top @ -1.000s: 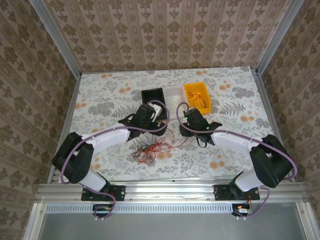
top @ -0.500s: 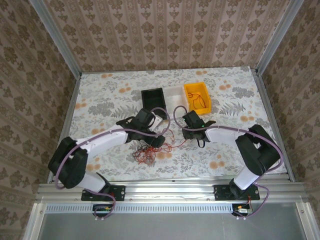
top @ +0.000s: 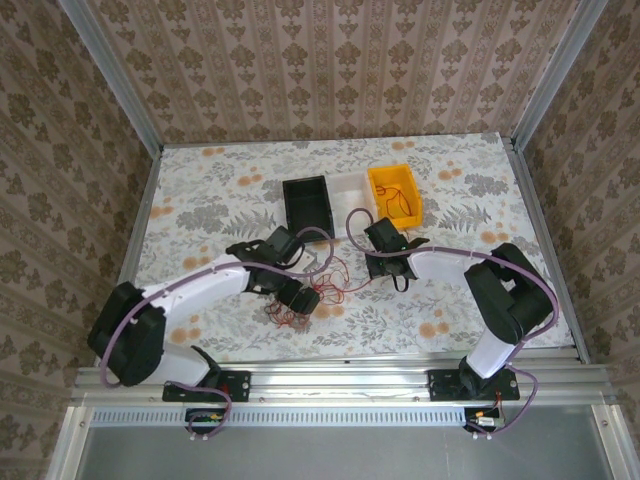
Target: Untangle the cables
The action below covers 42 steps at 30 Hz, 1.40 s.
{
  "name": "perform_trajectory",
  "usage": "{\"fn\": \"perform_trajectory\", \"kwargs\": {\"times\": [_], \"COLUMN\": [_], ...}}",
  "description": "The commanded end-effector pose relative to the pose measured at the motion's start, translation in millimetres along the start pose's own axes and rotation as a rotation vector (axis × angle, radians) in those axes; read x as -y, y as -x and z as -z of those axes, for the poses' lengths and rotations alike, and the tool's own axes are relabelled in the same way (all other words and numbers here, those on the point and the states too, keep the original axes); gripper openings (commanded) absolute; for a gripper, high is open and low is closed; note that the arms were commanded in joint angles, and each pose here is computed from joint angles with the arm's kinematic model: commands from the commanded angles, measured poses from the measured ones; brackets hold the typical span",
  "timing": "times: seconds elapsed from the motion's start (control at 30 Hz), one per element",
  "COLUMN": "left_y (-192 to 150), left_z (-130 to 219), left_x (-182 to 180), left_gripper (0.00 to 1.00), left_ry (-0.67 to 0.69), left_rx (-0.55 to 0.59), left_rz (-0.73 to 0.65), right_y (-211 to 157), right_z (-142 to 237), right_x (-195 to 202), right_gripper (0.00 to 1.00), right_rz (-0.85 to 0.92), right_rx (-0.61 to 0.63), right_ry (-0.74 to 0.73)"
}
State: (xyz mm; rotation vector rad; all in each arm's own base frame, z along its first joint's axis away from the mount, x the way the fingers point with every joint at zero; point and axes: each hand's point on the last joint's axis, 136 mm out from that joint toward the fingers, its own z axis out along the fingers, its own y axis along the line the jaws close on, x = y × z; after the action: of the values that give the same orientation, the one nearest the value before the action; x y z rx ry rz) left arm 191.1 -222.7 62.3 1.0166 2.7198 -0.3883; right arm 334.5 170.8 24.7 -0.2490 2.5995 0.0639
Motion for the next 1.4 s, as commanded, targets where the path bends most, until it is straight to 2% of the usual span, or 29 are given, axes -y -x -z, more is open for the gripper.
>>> {"fn": "perform_trajectory", "kwargs": {"times": [0.0,0.1,0.13,0.3,0.5,0.53,0.63,0.7,0.8,0.93,1.03,1.27,1.37], "left_y": [-11.7,-5.5,-3.3,1.2,3.0,4.1,6.7,6.3,-0.1,-3.2,0.3,9.7,30.5], "left_z": [-12.7,-19.6,-20.1,-23.1,-25.4,-25.7,-27.8,-25.1,-19.7,-21.1,-22.4,-26.1,-30.6], "left_x": [-6.2,-3.8,-2.8,-1.4,-7.2,-12.4,-53.2,-87.9,-124.2,-137.8,-139.1,-133.5,-107.0], "left_gripper": [0.93,0.87,0.81,0.35,0.0,0.0,0.0,0.0,0.0,0.0,0.0,0.0,0.0], "left_ry": [0.037,0.018,0.009,-0.033,-0.08,-0.059,0.142,0.298,0.406,0.366,0.338,0.305,0.212], "left_rx": [-0.104,-0.143,-0.149,-0.177,-0.195,-0.194,-0.184,-0.183,-0.192,-0.15,-0.125,-0.114,-0.065], "left_rz": [0.022,-0.019,-0.035,-0.06,-0.007,0.004,0.059,0.145,0.328,0.518,0.56,0.526,0.385], "right_y": [9.3,14.0,15.6,24.4,29.2,29.4,25.2,13.4,-4.9,-26.5,-29.8,-28.4,-23.5], "right_z": [12.3,19.8,22.5,33.7,42.1,43.3,47.9,51.1,67.7,78.9,81.7,83.7,86.3], "right_x": [13.3,20.8,25.0,42.2,68.1,72.4,97.5,125.0,170.2,209.1,218.1,217.1,214.6], "right_gripper": [0.01,0.02,0.01,0.0,0.0,0.0,0.0,0.0,0.0,0.0,0.0,0.0,0.0], "right_rz": [-0.048,-0.08,-0.101,-0.215,-0.416,-0.444,-0.544,-0.63,-0.741,-0.818,-0.828,-0.825,-0.802], "right_rx": [0.053,0.084,0.094,0.144,0.175,0.179,0.184,0.169,0.161,0.118,0.118,0.128,0.143], "right_ry": [-0.045,-0.07,-0.082,-0.077,-0.035,-0.03,-0.088,-0.191,-0.362,-0.481,-0.481,-0.467,-0.46]}}
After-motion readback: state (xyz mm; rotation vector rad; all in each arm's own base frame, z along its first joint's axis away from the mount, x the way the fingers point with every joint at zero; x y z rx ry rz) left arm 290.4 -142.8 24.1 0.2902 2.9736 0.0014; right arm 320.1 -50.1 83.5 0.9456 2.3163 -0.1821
